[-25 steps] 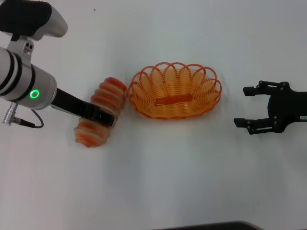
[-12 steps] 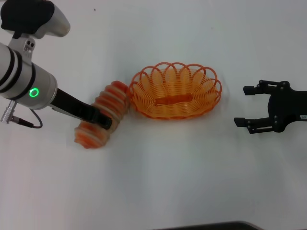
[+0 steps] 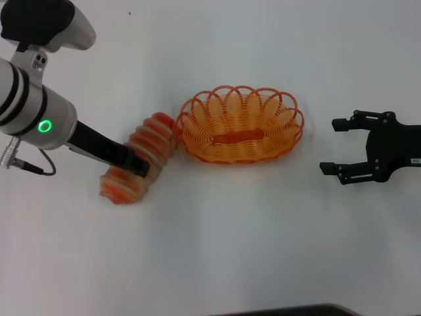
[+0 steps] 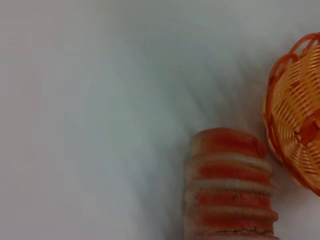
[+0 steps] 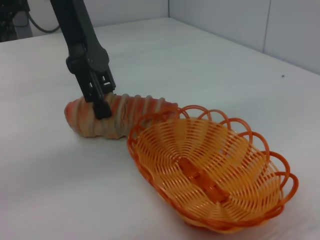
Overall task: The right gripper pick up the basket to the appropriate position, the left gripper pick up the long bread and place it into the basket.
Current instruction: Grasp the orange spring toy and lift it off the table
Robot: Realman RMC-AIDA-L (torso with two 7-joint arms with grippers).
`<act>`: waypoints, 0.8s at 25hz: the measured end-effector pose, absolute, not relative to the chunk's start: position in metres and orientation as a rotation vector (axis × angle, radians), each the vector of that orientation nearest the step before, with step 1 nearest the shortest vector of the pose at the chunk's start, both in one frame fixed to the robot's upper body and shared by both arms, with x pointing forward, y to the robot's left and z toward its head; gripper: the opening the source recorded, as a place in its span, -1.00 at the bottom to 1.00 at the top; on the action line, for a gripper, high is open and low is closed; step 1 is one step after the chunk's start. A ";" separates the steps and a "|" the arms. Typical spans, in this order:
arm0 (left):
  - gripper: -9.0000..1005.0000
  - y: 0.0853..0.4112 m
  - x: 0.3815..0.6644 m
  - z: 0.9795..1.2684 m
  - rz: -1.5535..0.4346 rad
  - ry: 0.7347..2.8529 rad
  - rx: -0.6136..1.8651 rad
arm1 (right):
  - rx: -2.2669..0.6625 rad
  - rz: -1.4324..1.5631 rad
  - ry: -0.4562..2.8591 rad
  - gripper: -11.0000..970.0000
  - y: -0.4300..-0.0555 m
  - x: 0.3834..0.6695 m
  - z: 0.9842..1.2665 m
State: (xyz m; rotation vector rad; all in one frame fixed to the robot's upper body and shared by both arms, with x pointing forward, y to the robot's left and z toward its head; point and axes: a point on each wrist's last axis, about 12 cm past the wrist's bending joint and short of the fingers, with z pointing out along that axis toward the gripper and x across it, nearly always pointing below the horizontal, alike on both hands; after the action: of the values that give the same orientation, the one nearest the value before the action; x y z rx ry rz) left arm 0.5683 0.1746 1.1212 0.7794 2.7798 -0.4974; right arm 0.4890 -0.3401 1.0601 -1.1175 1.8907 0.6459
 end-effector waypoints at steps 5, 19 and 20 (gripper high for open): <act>0.17 0.176 0.569 1.122 -0.498 2.779 0.777 | -1.124 0.649 1.887 0.91 -0.339 0.490 1.061; -0.05 0.199 0.591 1.152 -0.446 2.685 0.882 | -1.127 0.652 1.883 0.91 -0.338 0.491 1.061; -0.06 0.203 0.596 1.159 -0.413 2.668 0.896 | -1.128 0.652 1.883 0.91 -0.337 0.491 1.061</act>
State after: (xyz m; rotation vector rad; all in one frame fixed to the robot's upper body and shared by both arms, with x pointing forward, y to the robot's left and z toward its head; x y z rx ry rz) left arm 0.5961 0.2032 1.1594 0.8962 2.6680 -0.4126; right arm 0.4909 -0.3375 1.0610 -1.1278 1.8830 0.6519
